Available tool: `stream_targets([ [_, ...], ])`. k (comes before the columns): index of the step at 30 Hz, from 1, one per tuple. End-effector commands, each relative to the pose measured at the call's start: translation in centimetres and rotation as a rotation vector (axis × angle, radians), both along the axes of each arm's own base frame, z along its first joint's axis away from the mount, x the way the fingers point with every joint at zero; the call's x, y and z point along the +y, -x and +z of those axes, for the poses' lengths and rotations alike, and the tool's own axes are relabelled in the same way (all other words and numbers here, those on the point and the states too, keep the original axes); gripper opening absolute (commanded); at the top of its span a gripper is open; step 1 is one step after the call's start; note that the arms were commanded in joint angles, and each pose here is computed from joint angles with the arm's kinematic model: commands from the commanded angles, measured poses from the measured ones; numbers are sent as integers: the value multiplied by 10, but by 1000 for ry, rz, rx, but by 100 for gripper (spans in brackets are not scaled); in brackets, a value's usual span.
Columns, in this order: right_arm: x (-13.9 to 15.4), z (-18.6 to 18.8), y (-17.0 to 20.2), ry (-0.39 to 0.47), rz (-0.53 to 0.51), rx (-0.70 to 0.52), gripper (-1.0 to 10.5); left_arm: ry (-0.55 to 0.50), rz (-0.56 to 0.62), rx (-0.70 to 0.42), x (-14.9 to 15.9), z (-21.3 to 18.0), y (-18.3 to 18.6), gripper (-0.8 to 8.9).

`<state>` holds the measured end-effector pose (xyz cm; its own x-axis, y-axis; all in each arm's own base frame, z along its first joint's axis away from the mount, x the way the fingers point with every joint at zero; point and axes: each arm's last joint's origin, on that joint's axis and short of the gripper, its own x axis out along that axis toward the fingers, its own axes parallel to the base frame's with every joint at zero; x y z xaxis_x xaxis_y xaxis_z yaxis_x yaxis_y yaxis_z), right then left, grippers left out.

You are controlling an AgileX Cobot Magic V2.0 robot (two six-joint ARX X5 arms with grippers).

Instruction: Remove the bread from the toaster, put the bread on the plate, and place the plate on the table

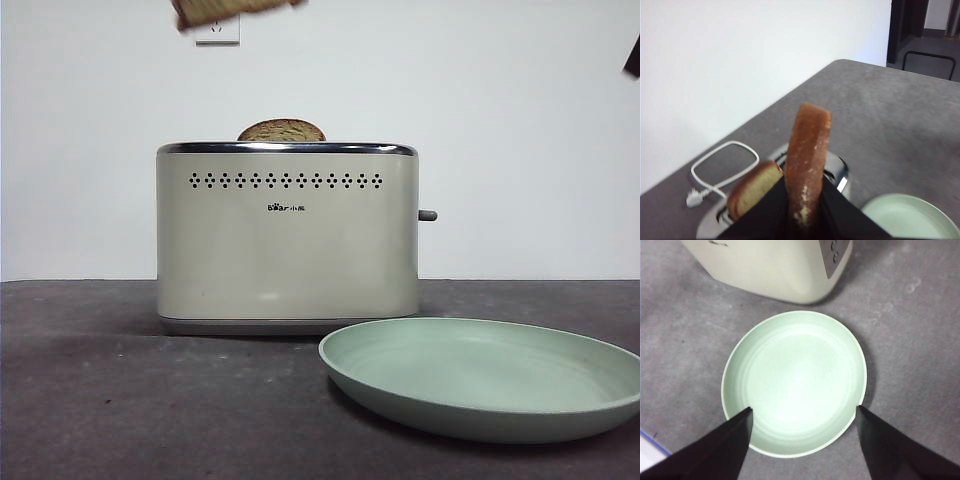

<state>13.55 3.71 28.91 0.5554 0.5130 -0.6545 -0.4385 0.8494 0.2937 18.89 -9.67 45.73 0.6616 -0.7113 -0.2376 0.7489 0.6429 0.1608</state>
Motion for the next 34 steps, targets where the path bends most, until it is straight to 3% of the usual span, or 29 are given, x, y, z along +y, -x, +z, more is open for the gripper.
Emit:
stream_targets([
  [1, 3, -1, -15, -7, -12, 22, 329, 1, 1, 39, 5, 5, 13, 6],
  [10, 11, -35, -62, 57, -48, 163, 311, -57, 3, 152, 17, -11, 40, 6],
  [25, 20, -93, -111, 100, -40, 330, 259, -70, 25, 312, 28, -85, 65, 6],
  [34, 23, -124, -126, 118, -37, 406, 152, -65, 25, 313, 32, -85, 73, 6],
])
